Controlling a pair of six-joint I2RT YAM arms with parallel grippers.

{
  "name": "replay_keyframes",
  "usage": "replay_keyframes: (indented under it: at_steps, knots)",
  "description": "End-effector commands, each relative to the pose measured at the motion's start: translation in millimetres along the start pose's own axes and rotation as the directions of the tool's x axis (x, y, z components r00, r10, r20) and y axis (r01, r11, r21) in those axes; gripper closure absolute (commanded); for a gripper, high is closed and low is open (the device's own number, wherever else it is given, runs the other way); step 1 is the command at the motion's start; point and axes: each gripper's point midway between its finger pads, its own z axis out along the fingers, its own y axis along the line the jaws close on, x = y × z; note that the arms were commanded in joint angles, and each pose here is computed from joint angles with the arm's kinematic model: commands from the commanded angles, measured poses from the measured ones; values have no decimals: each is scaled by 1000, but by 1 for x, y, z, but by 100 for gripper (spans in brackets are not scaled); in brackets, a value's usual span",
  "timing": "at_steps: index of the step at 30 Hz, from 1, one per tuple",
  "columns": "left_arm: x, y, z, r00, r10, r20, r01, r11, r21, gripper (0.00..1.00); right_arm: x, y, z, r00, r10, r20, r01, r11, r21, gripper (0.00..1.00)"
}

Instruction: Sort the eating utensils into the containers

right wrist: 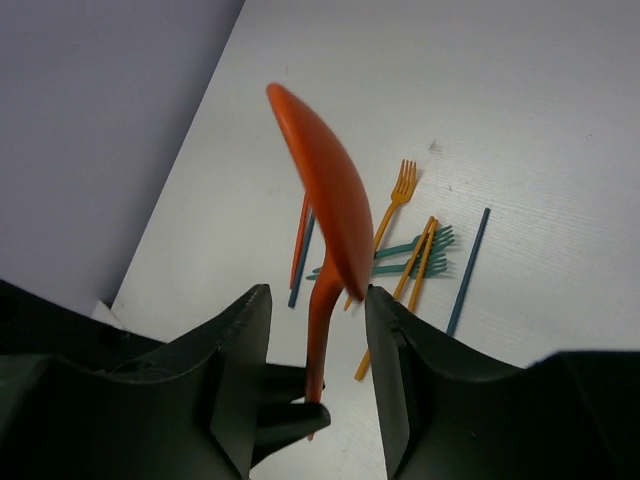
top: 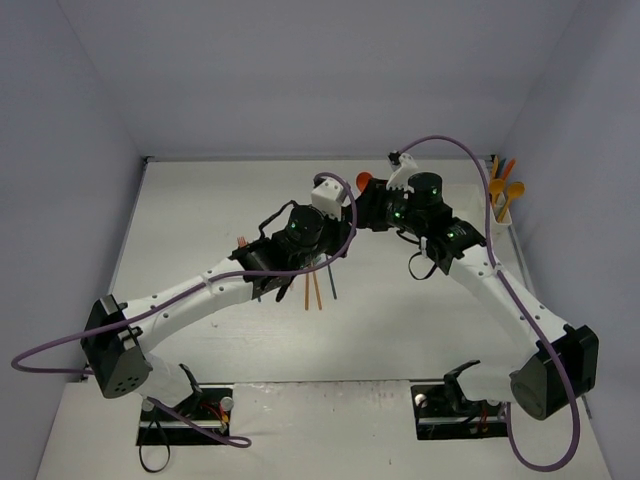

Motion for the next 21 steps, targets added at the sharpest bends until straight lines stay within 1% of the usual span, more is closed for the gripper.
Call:
replay_keyframes:
  at_steps: [1, 2, 3, 5, 6, 8, 11, 13, 16, 18, 19, 20, 21]
  knots:
    - [-54, -31, -12, 989, -17, 149, 4, 996, 86, 100, -34, 12, -10, 989, -57, 140, 58, 998, -4, 82]
    - [-52, -31, -11, 989, -21, 145, 9, 996, 86, 100, -36, 11, -14, 985, -69, 156, 68, 998, 10, 91]
    - [-50, -31, -10, 990, -25, 141, 13, 996, 85, 100, -38, 10, -17, 983, -78, 169, 75, 997, 22, 97]
    - [-48, -29, -9, 990, -31, 135, 21, 997, 76, 100, -40, 6, -21, 980, -85, 182, 79, 996, 41, 100]
    - [-47, -28, -8, 991, -34, 131, 25, 997, 68, 97, -41, 5, -23, 978, -88, 189, 80, 996, 49, 100]
    - [-45, -24, -7, 991, -39, 125, 33, 998, 45, 84, -44, -1, -27, 974, -95, 206, 82, 994, 73, 100]
    - [-37, -15, -5, 995, -41, 96, 41, 999, 0, 67, -53, -16, -36, 965, -107, 240, 78, 989, 125, 100]
    - [-30, -8, -5, 996, -46, 76, 49, 998, -33, 58, -62, -26, -44, 957, -116, 264, 77, 985, 155, 100]
    - [-18, 12, -9, 997, -67, 39, 70, 992, -102, 43, -83, -54, -61, 940, -134, 313, 61, 971, 232, 100]
    - [-17, 32, -18, 994, -103, 36, 108, 983, -150, 34, -98, -73, -73, 925, -176, 337, 72, 952, 298, 100]
    - [-13, 39, -23, 993, -113, 28, 116, 979, -167, 32, -109, -86, -83, 911, -209, 356, 77, 933, 351, 100]
    - [-6, 59, -26, 989, -147, 20, 148, 966, -210, 30, -122, -101, -95, 898, -232, 375, 67, 912, 405, 100]
    - [-7, 78, -34, 983, -183, 29, 184, 951, -250, 28, -129, -113, -103, 888, -255, 383, 61, 891, 451, 100]
